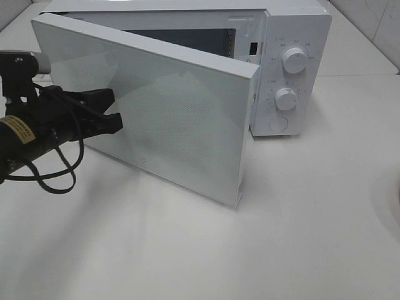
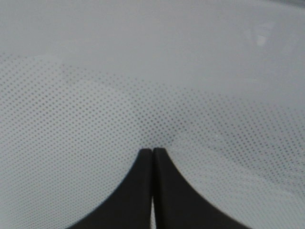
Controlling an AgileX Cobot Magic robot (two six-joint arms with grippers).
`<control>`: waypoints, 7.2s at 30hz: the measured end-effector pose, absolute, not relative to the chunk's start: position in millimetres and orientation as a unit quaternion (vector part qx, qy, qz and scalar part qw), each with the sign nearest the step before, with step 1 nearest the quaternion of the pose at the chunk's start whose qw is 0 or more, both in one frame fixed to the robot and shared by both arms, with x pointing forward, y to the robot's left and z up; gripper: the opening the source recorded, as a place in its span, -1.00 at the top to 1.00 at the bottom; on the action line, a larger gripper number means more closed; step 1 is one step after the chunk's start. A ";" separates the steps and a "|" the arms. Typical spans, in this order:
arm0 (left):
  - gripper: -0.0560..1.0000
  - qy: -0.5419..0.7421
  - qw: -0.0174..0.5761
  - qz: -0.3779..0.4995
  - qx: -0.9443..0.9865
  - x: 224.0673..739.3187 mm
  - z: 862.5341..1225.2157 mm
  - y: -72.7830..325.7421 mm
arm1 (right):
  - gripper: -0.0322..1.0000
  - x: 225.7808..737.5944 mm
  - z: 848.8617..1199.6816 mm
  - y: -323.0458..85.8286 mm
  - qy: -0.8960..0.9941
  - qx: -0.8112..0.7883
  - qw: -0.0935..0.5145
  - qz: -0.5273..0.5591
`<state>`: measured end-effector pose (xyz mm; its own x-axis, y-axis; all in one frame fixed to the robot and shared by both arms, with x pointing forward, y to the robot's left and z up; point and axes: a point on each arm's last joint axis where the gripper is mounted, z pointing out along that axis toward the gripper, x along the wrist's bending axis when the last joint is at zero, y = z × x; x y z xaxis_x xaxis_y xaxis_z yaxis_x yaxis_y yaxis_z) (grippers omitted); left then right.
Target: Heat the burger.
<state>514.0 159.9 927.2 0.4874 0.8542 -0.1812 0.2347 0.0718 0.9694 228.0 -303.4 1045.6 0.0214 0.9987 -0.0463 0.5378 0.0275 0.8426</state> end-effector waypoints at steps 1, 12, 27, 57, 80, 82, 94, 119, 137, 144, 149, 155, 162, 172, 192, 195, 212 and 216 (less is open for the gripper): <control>0.89 0.435 0.592 0.262 0.626 517.0 925.5 153.3 | -0.89 228.0 1045.6 -303.4 0.621 0.619 0.358 0.322; 0.89 0.451 0.603 0.264 0.602 524.5 919.9 126.4 | -0.89 228.0 1045.6 -303.4 0.621 0.619 0.358 0.322; 0.89 0.442 0.610 0.332 0.568 553.5 936.5 101.8 | -0.89 228.0 1045.6 -303.4 0.621 0.619 0.358 0.322; 0.89 0.421 0.584 0.328 0.611 570.6 931.3 63.4 | -0.89 228.0 1045.6 -303.3 0.621 0.619 0.358 0.322; 0.89 0.406 0.575 0.294 0.647 573.9 970.9 27.1 | -0.89 228.1 1045.6 -303.1 0.621 0.618 0.357 0.323; 0.89 0.417 0.573 0.278 0.648 570.8 986.7 28.8 | -0.89 228.1 1045.6 -303.1 0.620 0.620 0.356 0.324; 0.89 0.397 0.449 0.163 0.784 531.9 1007.3 33.3 | -0.89 228.1 1045.6 -303.1 0.621 0.618 0.357 0.323; -0.98 0.467 0.228 0.021 0.854 487.1 1006.6 65.0 | -0.89 228.1 1045.6 -303.1 0.621 0.618 0.357 0.323; -0.98 0.582 0.141 0.044 0.800 471.8 1031.0 195.2 | -0.89 228.1 1045.6 -303.1 0.621 0.618 0.357 0.323; -0.98 0.627 0.139 0.083 0.762 447.6 1042.7 246.4 | -0.89 228.1 1045.6 -303.1 0.621 0.618 0.357 0.323; -0.98 0.660 0.138 0.125 0.728 417.6 1046.5 283.8 | -0.89 228.1 1045.6 -303.1 0.620 0.620 0.356 0.324; -0.98 0.680 0.152 0.142 0.704 380.1 1044.0 295.6 | -0.89 228.1 1045.6 -303.1 0.621 0.618 0.357 0.323; -0.98 0.670 0.189 0.172 0.697 326.9 1039.7 297.0 | -0.89 228.1 1045.6 -303.1 0.620 0.620 0.356 0.324; -0.98 0.619 0.338 0.290 0.647 262.6 1051.5 296.0 | -0.89 228.1 1045.6 -303.1 0.620 0.620 0.356 0.324; -0.98 0.584 0.397 0.354 0.613 233.7 1053.8 297.7 | -0.89 228.1 1045.6 -303.1 0.621 0.618 0.357 0.323; -0.98 0.584 0.397 0.354 0.613 233.7 1053.8 297.7 | -0.89 228.1 1045.6 -303.1 0.621 0.618 0.357 0.323; -0.98 0.584 0.397 0.354 0.613 233.7 1053.8 297.7 | -0.89 228.1 1045.6 -303.1 0.621 0.618 0.357 0.323; -0.98 0.584 0.397 0.354 0.613 233.7 1053.8 297.7 | -0.89 228.1 1045.6 -303.1 0.620 0.620 0.356 0.324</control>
